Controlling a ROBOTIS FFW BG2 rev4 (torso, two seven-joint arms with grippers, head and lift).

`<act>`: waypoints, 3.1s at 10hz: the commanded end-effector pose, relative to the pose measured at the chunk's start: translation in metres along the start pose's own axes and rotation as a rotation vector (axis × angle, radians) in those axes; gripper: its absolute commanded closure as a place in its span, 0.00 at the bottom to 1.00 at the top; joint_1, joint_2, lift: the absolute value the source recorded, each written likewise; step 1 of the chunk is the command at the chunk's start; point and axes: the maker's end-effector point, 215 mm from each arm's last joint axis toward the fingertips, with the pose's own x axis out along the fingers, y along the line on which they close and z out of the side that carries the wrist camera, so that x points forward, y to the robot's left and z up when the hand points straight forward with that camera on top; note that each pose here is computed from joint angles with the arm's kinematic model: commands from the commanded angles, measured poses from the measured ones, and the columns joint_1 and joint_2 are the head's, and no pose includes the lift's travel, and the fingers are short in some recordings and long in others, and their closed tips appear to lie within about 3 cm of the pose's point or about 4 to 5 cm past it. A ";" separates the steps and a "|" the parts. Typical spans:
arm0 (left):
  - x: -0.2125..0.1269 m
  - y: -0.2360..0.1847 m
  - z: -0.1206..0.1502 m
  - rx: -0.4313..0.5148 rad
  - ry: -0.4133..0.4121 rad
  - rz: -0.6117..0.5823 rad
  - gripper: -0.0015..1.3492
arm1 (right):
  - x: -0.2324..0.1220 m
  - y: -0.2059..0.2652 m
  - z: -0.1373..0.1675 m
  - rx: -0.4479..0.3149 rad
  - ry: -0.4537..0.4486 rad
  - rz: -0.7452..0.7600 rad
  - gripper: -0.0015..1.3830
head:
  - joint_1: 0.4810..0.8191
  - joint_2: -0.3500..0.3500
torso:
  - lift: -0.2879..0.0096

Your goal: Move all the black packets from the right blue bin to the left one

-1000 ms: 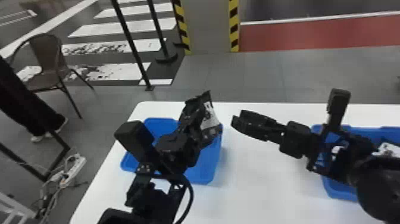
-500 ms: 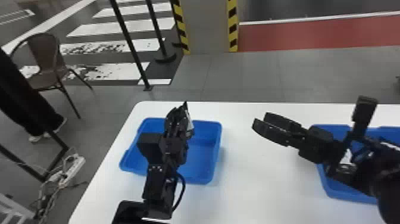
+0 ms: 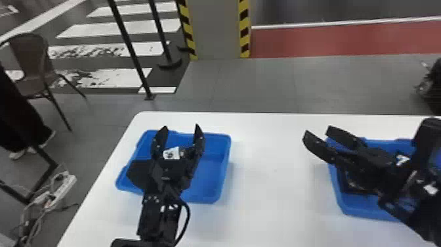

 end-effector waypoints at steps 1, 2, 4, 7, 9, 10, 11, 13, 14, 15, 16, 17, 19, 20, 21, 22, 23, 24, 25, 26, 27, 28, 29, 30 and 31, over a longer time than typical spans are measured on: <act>-0.006 -0.004 0.009 -0.010 0.002 -0.006 0.10 | -0.030 -0.002 0.002 -0.029 0.006 -0.109 0.24 | 0.63 0.71 | 0.60; -0.007 -0.009 0.012 -0.016 -0.002 -0.018 0.11 | -0.047 -0.004 0.000 -0.032 0.018 -0.196 0.23 | 0.63 0.67 | 0.60; -0.012 -0.010 0.009 -0.038 0.017 -0.018 0.10 | -0.080 -0.016 -0.002 -0.050 0.032 -0.376 0.23 | 0.63 0.63 | 0.60; -0.020 -0.007 0.005 -0.034 0.026 -0.017 0.10 | -0.103 -0.065 -0.047 0.005 0.140 -0.558 0.23 | 0.63 0.56 | 0.60; -0.020 -0.007 0.005 -0.035 0.024 -0.016 0.10 | -0.112 -0.110 -0.083 0.018 0.227 -0.645 0.23 | 0.63 0.53 | 0.60; -0.021 -0.007 0.004 -0.037 0.026 -0.017 0.10 | -0.112 -0.125 -0.091 0.023 0.245 -0.665 0.23 | 0.63 0.50 | 0.60; -0.022 -0.006 0.003 -0.038 0.028 -0.015 0.10 | -0.110 -0.135 -0.096 0.021 0.260 -0.674 0.23 | 0.63 0.48 | 0.60; -0.023 -0.006 0.001 -0.040 0.033 -0.014 0.10 | -0.100 -0.149 -0.099 0.025 0.278 -0.683 0.23 | 0.63 0.46 | 0.60; -0.024 -0.006 0.001 -0.039 0.033 -0.014 0.11 | -0.091 -0.159 -0.102 0.025 0.290 -0.677 0.23 | 0.63 0.45 | 0.60; -0.023 -0.007 0.006 -0.038 0.019 -0.016 0.11 | -0.080 -0.167 -0.101 0.022 0.299 -0.661 0.23 | 0.63 0.45 | 0.60; -0.022 -0.007 0.007 -0.039 0.016 -0.017 0.11 | -0.075 -0.171 -0.101 0.017 0.306 -0.654 0.23 | 0.63 0.46 | 0.60; -0.021 -0.007 0.008 -0.039 0.014 -0.018 0.11 | -0.071 -0.172 -0.104 0.022 0.312 -0.648 0.23 | 0.63 0.45 | 0.60; -0.021 -0.006 0.008 -0.038 0.014 -0.016 0.11 | -0.063 -0.170 -0.121 0.038 0.358 -0.622 0.23 | 0.63 0.46 | 0.60; -0.021 -0.008 0.009 -0.039 0.012 -0.019 0.11 | -0.058 -0.171 -0.127 0.042 0.373 -0.602 0.23 | 0.63 0.47 | 0.60; -0.020 -0.009 0.009 -0.039 0.011 -0.021 0.11 | -0.055 -0.167 -0.132 0.048 0.380 -0.596 0.23 | 0.63 0.47 | 0.60; -0.019 -0.011 0.009 -0.041 0.012 -0.025 0.11 | -0.054 -0.165 -0.134 0.051 0.382 -0.591 0.23 | 0.63 0.48 | 0.60; -0.019 -0.011 0.009 -0.041 0.012 -0.027 0.11 | -0.054 -0.158 -0.137 0.060 0.388 -0.572 0.23 | 0.63 0.48 | 0.60; -0.020 -0.011 0.008 -0.042 0.014 -0.027 0.11 | -0.052 -0.150 -0.141 0.063 0.401 -0.561 0.25 | 0.63 0.49 | 0.60; -0.020 -0.011 0.008 -0.042 0.017 -0.027 0.11 | -0.052 -0.148 -0.145 0.068 0.407 -0.561 0.41 | 0.63 0.50 | 0.60; -0.019 -0.011 0.009 -0.042 0.014 -0.027 0.11 | -0.050 -0.146 -0.141 0.063 0.396 -0.559 0.74 | 0.63 0.51 | 0.60; -0.019 -0.012 0.008 -0.042 0.017 -0.028 0.11 | -0.051 -0.143 -0.138 0.068 0.383 -0.556 0.81 | 0.63 0.51 | 0.60; -0.020 -0.010 0.007 -0.043 0.019 -0.026 0.11 | -0.051 -0.140 -0.133 0.063 0.367 -0.552 0.82 | 0.63 0.51 | 0.60; -0.020 -0.010 0.006 -0.044 0.022 -0.026 0.11 | -0.052 -0.136 -0.128 0.060 0.355 -0.547 0.82 | 0.63 0.51 | 0.60; -0.019 -0.012 0.007 -0.047 0.019 -0.028 0.11 | -0.053 -0.128 -0.120 0.055 0.331 -0.536 0.82 | 0.63 0.52 | 0.60; -0.018 -0.016 0.008 -0.058 0.018 -0.035 0.11 | -0.058 -0.112 -0.103 0.044 0.293 -0.517 0.82 | 0.63 0.52 | 0.60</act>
